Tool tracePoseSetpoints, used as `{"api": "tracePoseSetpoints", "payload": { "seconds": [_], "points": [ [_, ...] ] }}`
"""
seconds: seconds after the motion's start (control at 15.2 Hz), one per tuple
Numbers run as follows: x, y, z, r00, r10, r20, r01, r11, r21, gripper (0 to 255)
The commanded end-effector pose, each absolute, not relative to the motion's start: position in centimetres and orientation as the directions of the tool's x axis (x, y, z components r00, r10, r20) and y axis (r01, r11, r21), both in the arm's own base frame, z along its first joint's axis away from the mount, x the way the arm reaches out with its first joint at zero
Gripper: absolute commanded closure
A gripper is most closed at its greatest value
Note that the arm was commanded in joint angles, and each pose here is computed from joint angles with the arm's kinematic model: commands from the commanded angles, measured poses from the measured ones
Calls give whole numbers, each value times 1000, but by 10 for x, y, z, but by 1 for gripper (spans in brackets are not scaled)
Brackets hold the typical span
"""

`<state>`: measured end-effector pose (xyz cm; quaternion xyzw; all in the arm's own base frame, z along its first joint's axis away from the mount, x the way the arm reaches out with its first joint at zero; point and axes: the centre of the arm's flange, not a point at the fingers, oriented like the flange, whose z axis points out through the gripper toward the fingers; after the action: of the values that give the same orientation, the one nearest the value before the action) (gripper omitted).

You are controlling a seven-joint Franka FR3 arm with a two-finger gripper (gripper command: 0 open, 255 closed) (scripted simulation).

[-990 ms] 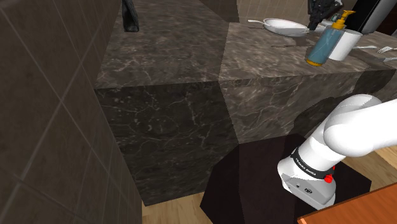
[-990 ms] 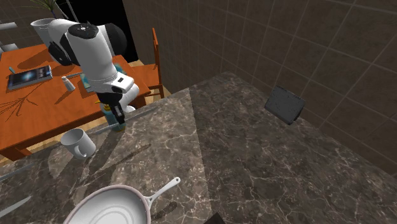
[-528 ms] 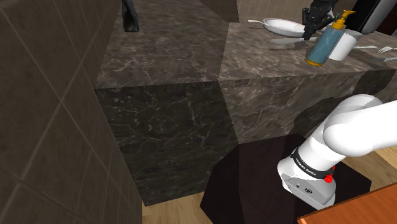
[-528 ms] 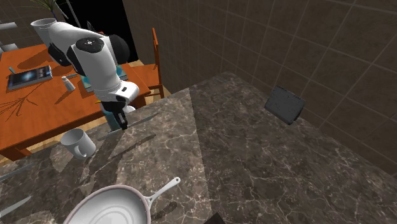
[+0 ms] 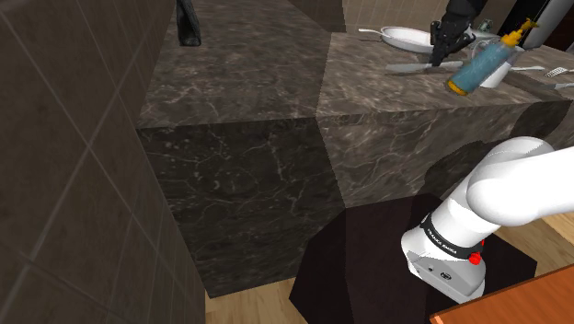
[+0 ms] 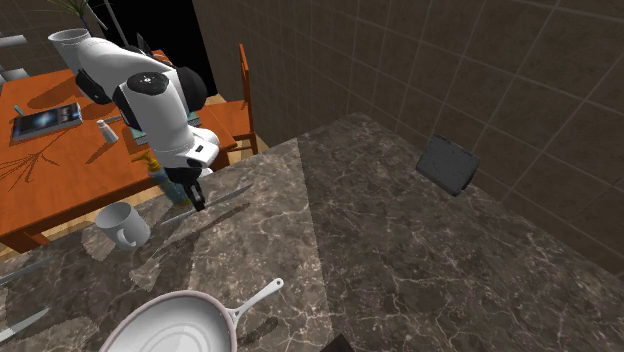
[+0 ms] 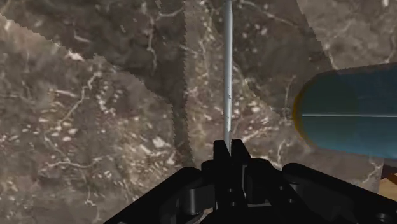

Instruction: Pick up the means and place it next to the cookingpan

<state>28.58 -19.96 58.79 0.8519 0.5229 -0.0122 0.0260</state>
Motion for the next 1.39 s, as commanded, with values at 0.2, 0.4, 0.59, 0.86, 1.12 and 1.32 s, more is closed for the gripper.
{"api": "tracePoseSetpoints", "payload": {
  "seconds": [0.2,0.4,0.59,0.86,1.12,1.32],
  "points": [
    [284,-200,581,453,890,-52,891,-454,-3,255],
    [284,-200,581,453,890,-52,891,-454,-3,0],
    [284,-200,581,453,890,-52,891,-454,-3,0],
    [285,-198,631,453,890,-52,891,-454,-3,0],
    [285,-198,631,453,890,-52,891,-454,-3,0],
    [285,-198,631,453,890,-52,891,-454,-3,0]
  ]
}}
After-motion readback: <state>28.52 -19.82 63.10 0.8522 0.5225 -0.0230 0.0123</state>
